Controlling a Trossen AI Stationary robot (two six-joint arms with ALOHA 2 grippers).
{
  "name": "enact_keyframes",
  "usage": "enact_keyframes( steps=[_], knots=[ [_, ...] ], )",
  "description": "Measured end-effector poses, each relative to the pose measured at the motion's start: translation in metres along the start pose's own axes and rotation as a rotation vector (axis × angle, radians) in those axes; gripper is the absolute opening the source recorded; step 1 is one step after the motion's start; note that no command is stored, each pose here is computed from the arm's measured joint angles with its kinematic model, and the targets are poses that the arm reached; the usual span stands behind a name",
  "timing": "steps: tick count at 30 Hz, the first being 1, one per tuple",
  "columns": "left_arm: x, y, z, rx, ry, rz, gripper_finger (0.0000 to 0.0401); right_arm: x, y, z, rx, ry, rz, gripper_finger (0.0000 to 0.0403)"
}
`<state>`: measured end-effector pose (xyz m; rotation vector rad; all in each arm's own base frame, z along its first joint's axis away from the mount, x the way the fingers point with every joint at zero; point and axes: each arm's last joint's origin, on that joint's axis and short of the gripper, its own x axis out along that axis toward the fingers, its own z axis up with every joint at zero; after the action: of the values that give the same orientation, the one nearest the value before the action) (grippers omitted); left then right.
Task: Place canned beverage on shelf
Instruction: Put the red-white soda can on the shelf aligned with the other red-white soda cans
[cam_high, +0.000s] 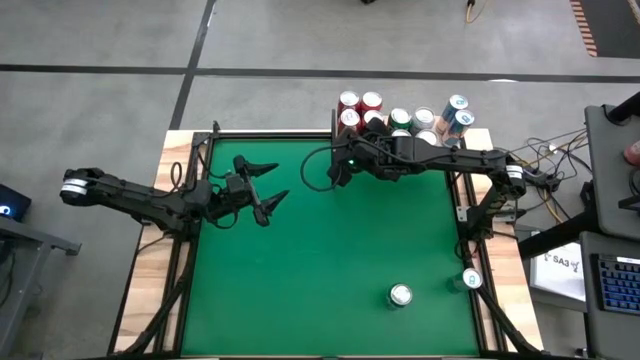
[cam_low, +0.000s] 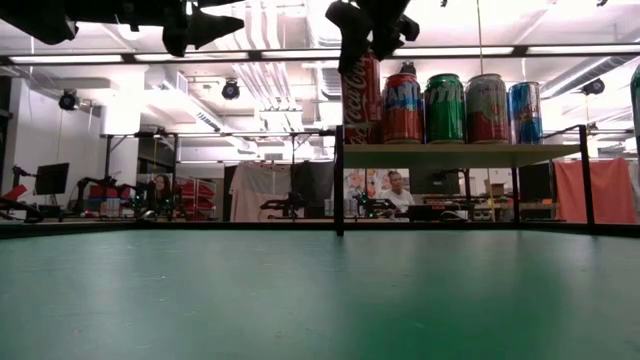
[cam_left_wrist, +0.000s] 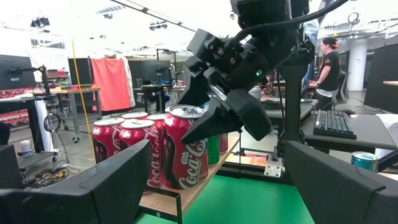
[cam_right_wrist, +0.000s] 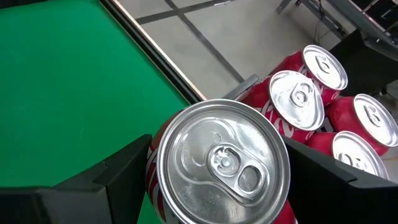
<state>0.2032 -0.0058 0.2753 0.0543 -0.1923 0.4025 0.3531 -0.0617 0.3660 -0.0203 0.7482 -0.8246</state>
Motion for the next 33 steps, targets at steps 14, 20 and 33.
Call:
enact_keyframes(
  steps=[14,20,33],
  knots=[
    [0.0,0.0,0.0,0.0,0.0,0.0,0.0351,0.012,-0.004,-0.005,0.039,0.024,-0.022,0.0288],
    [0.0,0.0,0.0,0.0,0.0,0.0,0.0351,0.017,-0.002,-0.01,0.034,0.034,-0.024,0.0288],
    [0.0,0.0,0.0,0.0,-0.001,0.001,0.0351,0.021,-0.005,-0.008,0.06,0.019,-0.029,0.03]
  ],
)
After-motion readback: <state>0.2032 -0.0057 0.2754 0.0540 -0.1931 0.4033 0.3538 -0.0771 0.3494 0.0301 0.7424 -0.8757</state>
